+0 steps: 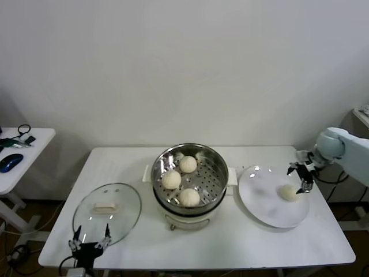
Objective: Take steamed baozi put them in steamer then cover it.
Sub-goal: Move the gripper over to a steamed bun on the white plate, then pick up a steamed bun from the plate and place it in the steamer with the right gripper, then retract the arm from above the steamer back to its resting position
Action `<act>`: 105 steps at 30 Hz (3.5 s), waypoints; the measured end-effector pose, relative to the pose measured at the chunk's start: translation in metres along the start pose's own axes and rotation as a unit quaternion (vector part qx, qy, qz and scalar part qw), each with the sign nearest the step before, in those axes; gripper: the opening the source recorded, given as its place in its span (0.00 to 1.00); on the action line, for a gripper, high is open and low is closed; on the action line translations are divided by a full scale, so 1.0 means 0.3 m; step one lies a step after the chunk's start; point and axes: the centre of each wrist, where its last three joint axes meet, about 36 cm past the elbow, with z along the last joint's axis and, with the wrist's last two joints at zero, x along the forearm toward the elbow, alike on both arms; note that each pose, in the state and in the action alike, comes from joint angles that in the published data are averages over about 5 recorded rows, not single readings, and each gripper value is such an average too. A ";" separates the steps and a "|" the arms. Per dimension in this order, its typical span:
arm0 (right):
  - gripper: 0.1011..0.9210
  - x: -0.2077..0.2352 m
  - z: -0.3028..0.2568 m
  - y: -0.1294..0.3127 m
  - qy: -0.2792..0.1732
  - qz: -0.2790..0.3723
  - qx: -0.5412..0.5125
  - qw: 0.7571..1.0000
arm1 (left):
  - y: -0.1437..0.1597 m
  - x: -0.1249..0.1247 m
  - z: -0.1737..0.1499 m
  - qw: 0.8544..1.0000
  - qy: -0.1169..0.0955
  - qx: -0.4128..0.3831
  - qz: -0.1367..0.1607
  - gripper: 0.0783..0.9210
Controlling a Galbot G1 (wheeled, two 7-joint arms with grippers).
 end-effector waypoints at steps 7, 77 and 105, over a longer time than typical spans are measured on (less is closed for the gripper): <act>0.87 -0.105 0.012 0.010 0.005 -0.003 -0.019 1.000 | 0.001 0.001 0.005 1.000 0.001 -0.003 -0.001 0.88; 0.69 0.299 -1.098 -0.005 -0.084 0.035 0.064 0.994 | -0.009 0.005 -0.053 1.000 -0.008 -0.006 0.009 0.88; 0.88 0.521 -0.884 -0.045 -0.264 0.154 -0.088 0.948 | 0.031 -0.033 -0.152 0.999 -0.023 -0.028 0.014 0.88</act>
